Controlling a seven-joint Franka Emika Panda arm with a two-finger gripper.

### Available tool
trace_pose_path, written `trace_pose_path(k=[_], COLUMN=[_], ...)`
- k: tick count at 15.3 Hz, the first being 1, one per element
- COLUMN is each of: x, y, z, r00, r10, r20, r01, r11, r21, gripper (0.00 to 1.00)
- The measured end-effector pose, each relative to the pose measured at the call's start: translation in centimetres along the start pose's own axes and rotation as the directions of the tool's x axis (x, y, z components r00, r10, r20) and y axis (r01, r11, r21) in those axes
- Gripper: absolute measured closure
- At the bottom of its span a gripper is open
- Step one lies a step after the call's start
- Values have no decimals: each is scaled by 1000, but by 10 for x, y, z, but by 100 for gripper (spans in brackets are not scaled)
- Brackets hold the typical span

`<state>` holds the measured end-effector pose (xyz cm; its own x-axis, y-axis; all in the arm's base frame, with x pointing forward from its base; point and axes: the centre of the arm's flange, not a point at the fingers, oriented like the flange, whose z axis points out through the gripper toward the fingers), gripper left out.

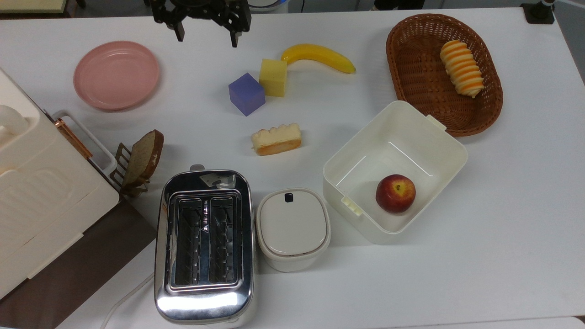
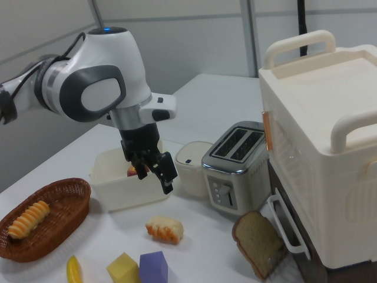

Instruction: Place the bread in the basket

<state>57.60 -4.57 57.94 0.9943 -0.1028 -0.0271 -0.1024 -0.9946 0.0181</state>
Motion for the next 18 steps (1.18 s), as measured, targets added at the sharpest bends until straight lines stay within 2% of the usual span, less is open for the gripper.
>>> trace_pose_path(k=[4, 18], x=[-3, -3], y=[3, 11], z=[1, -2], r00=[999, 999], r10=[6, 25], r20=[33, 29], r01=[-6, -25], r11=[1000, 1000], r21=[-1, -1], gripper=[0, 0])
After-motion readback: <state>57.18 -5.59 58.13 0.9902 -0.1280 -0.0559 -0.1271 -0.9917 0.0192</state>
